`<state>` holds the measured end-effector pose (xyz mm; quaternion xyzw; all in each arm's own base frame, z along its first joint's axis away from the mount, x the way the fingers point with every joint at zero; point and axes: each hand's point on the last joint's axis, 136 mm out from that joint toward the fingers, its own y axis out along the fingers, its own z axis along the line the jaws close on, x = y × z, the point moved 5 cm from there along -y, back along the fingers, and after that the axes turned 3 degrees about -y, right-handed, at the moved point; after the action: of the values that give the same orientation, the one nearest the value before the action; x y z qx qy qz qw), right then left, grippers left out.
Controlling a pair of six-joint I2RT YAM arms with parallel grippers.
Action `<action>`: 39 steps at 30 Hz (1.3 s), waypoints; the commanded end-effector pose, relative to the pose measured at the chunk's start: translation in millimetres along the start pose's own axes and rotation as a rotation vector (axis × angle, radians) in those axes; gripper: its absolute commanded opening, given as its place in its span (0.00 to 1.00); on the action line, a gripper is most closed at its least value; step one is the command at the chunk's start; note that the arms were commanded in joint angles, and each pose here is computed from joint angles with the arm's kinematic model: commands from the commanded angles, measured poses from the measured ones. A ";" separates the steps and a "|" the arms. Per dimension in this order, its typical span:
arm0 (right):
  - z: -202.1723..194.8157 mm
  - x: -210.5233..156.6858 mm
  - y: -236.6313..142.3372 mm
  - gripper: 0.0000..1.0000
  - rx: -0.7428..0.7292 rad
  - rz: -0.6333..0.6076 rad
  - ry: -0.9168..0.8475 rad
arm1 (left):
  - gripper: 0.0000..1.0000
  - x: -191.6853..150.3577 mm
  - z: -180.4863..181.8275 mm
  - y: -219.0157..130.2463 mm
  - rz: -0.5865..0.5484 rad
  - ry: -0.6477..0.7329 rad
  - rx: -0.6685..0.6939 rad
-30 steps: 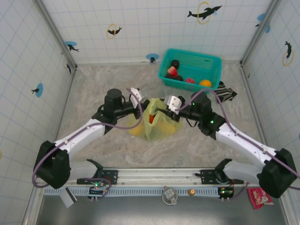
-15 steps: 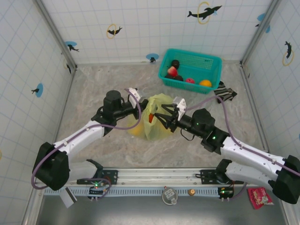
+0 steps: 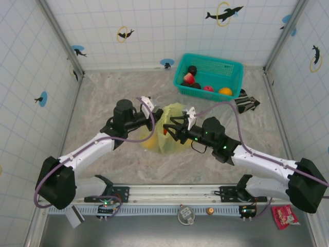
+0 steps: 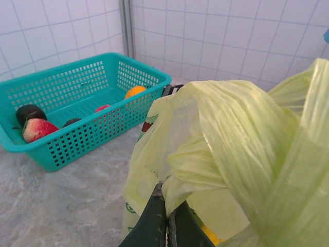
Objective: Place the fake fruits into the plastic bag and tie a complex knot
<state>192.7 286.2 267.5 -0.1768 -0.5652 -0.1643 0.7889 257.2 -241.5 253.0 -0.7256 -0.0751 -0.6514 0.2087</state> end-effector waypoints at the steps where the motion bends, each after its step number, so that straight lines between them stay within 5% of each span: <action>1: 10.9 33.9 4.0 0.54 0.037 -0.105 -0.013 | 0.00 9.1 -5.3 -2.3 -0.036 0.020 -0.011; 6: 8.8 35.2 7.5 0.50 0.036 -0.115 -0.015 | 0.00 10.4 -7.4 -0.9 -0.038 0.021 -0.017; 18: 3.9 30.5 7.0 0.01 0.026 -0.094 -0.004 | 0.00 10.7 -5.2 -1.7 -0.035 0.021 0.008; 39: -7.0 -15.1 -25.3 0.00 -0.051 0.005 0.080 | 0.00 5.4 27.0 -16.6 -0.050 -0.012 0.258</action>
<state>188.3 269.1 256.8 -0.1898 -0.5349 -0.1797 0.8035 262.8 -232.6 253.6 -0.7091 -0.1225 -0.6486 0.2480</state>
